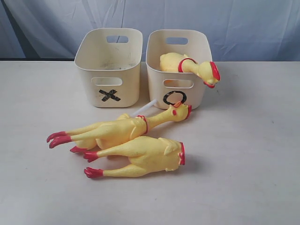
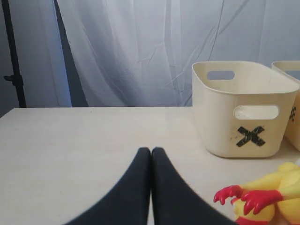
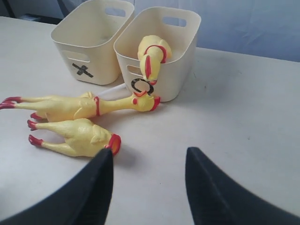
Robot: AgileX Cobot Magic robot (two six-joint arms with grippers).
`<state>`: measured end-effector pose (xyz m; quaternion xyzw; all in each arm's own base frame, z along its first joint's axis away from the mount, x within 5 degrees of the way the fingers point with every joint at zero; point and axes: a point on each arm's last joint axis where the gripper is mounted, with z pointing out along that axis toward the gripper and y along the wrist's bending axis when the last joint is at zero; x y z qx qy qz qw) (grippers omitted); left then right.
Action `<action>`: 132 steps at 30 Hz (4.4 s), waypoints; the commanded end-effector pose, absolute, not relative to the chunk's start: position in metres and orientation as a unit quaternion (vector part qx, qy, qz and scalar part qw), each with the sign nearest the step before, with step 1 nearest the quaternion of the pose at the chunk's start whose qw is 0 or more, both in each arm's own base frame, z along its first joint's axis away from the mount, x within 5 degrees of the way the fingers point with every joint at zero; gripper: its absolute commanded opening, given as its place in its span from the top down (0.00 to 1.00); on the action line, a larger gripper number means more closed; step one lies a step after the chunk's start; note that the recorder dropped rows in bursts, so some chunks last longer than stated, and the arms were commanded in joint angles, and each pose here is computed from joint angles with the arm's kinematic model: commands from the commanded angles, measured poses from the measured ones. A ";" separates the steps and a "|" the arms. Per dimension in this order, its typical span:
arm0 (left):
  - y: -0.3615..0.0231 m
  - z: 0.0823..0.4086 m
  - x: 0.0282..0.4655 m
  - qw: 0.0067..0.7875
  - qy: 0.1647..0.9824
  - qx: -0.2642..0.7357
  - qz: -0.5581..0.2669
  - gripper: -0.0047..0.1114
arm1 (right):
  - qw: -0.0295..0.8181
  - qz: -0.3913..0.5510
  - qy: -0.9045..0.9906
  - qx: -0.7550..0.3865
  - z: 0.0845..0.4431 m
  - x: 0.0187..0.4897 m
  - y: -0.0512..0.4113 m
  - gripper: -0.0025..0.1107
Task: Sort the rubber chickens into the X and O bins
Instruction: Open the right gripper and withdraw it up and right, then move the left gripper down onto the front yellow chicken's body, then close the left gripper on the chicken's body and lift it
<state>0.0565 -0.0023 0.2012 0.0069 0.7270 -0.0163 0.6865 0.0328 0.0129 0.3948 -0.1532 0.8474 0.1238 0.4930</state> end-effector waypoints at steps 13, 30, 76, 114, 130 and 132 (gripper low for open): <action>-0.004 0.223 0.054 0.688 0.639 -0.214 -0.269 0.96 | 0.554 0.161 0.799 -0.169 0.321 -0.029 -0.012 0.57; -0.053 0.286 0.087 0.541 0.785 0.179 -0.242 0.96 | 0.553 0.191 0.792 -0.174 0.323 -0.031 -0.007 0.57; -0.193 0.202 0.189 0.360 0.659 0.660 -0.011 0.51 | 0.561 0.197 0.785 -0.173 0.325 -0.031 -0.006 0.57; -0.226 0.168 0.215 0.368 0.590 0.718 0.027 0.41 | 0.558 0.199 0.786 -0.175 0.324 -0.031 -0.006 0.57; -0.231 0.138 0.220 0.346 0.615 0.708 0.016 0.41 | 0.558 0.199 0.786 -0.175 0.324 -0.031 -0.006 0.57; -0.231 0.138 0.220 0.345 0.615 0.709 0.016 0.43 | 0.558 0.199 0.786 -0.175 0.324 -0.031 -0.006 0.57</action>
